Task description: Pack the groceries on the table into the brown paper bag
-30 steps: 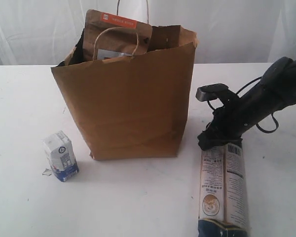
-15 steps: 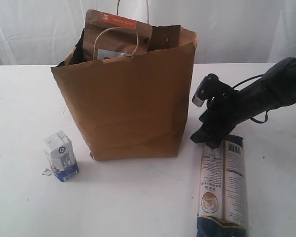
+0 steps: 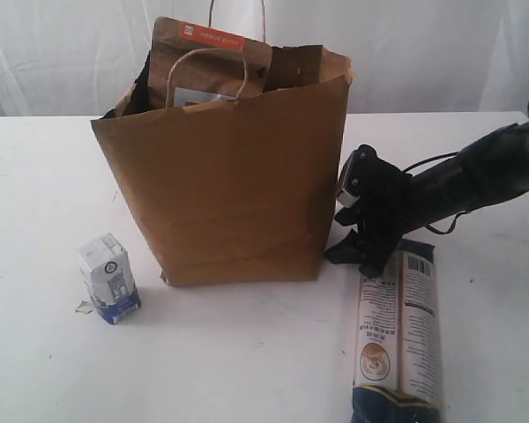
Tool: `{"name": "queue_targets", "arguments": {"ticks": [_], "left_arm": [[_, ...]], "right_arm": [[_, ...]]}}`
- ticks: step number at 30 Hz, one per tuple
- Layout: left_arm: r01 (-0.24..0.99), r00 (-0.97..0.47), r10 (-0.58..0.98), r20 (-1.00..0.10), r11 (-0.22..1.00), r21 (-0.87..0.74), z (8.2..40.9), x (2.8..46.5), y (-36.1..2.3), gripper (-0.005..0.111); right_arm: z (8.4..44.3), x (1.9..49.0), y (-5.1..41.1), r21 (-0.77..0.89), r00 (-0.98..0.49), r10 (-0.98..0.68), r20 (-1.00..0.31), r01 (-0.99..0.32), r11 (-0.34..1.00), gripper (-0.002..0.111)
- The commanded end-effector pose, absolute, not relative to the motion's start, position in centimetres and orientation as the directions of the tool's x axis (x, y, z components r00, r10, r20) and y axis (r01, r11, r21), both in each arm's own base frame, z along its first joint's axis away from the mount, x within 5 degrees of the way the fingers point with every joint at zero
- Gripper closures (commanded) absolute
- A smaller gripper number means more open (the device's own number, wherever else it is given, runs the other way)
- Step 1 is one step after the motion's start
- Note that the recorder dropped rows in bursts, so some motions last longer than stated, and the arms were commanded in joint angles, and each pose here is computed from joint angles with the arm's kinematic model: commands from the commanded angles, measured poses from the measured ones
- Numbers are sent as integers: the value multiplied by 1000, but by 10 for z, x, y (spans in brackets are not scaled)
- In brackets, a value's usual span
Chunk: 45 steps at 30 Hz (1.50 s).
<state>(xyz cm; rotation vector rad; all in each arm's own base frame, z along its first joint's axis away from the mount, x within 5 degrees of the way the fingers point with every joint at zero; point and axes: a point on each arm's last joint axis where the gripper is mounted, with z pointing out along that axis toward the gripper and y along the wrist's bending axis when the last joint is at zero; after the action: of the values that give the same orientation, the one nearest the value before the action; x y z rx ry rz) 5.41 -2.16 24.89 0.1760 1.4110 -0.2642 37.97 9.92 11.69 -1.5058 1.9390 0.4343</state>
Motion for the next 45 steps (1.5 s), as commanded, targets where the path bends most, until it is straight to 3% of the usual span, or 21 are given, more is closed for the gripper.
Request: {"name": "queue_targets", "arguments": {"ticks": [1, 6, 15, 23, 27, 38, 45], "left_arm": [[340, 140, -112, -984, 939, -59, 251, 53, -26, 107], [380, 146, -114, -983, 924, -51, 252, 51, -30, 107], [379, 146, -114, -983, 924, -51, 252, 51, -30, 107], [379, 146, -114, -983, 924, -51, 252, 51, -30, 107], [379, 146, -114, -983, 924, -51, 252, 51, -30, 107], [379, 146, -114, -983, 924, -51, 252, 51, -30, 107], [369, 150, -90, -985, 929, -29, 252, 51, -29, 107]], "right_arm": [[107, 386, 100, -111, -141, -732, -666, -952, 285, 45], [109, 394, 101, -129, -126, -730, -672, -950, 283, 52], [101, 395, 109, -49, -124, -685, -718, -973, 227, 54], [98, 396, 110, -36, -128, -676, -725, -974, 223, 88], [105, 395, 108, -52, -109, -698, -707, -977, 205, 97], [168, 382, 87, -50, -192, -776, -601, -960, 277, 99], [249, 334, 84, 261, -518, -666, -536, -852, 453, 99]]}}
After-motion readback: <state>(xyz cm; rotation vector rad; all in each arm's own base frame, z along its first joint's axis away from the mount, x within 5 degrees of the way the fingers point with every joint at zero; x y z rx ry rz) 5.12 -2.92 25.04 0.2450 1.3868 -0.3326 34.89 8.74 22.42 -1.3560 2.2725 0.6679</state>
